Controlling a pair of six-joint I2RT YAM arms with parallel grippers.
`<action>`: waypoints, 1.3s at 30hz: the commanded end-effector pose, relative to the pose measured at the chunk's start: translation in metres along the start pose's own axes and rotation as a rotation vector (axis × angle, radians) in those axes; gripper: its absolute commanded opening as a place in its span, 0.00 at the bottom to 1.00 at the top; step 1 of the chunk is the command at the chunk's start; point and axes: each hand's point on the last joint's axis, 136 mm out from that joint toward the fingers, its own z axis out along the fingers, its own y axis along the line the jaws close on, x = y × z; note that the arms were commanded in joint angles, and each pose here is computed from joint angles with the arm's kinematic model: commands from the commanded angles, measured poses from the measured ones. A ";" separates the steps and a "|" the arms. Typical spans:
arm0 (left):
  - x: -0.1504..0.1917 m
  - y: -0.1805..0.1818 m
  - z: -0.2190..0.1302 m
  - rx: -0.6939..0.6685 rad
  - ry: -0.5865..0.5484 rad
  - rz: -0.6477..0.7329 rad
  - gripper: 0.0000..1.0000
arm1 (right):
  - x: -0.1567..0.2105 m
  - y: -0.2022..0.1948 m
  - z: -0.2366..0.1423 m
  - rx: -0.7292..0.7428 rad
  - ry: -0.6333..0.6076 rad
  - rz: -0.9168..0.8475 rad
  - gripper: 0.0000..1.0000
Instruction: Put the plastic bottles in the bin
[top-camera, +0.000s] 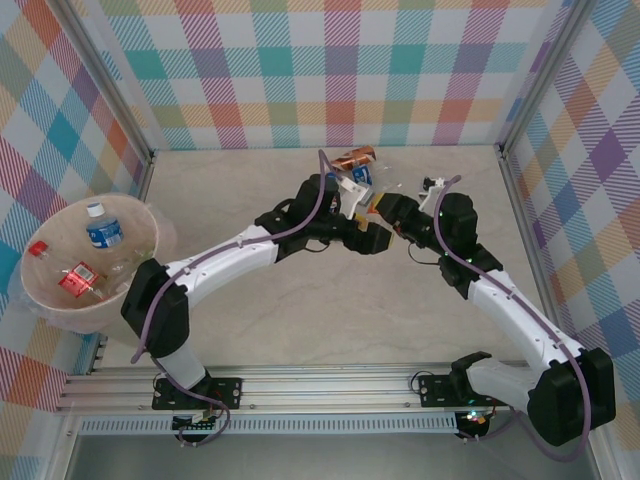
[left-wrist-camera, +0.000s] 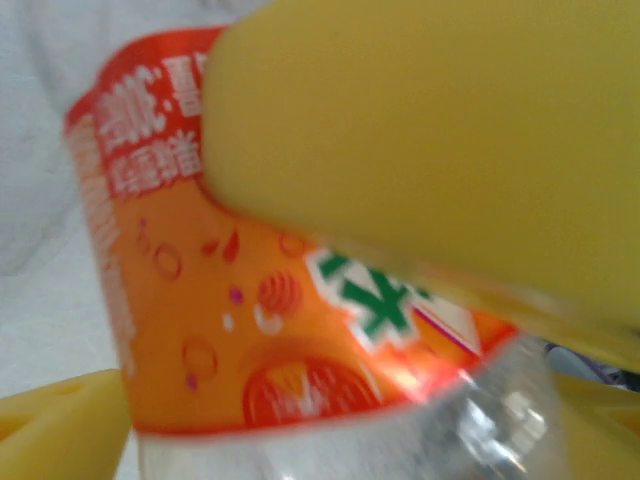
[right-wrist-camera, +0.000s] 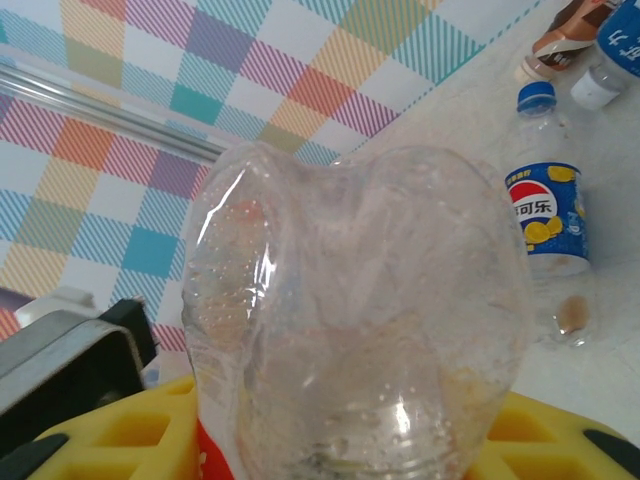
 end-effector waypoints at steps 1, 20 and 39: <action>-0.013 -0.015 0.003 0.061 -0.026 0.060 0.80 | -0.009 0.036 -0.007 -0.108 -0.019 -0.019 0.39; 0.005 0.034 -0.043 -0.229 -0.055 0.022 0.45 | -0.033 0.034 -0.045 0.057 -0.153 -0.073 0.84; -0.029 0.042 -0.299 -1.019 -0.352 -0.091 0.44 | -0.035 -0.048 -0.049 0.362 -0.250 -0.071 1.00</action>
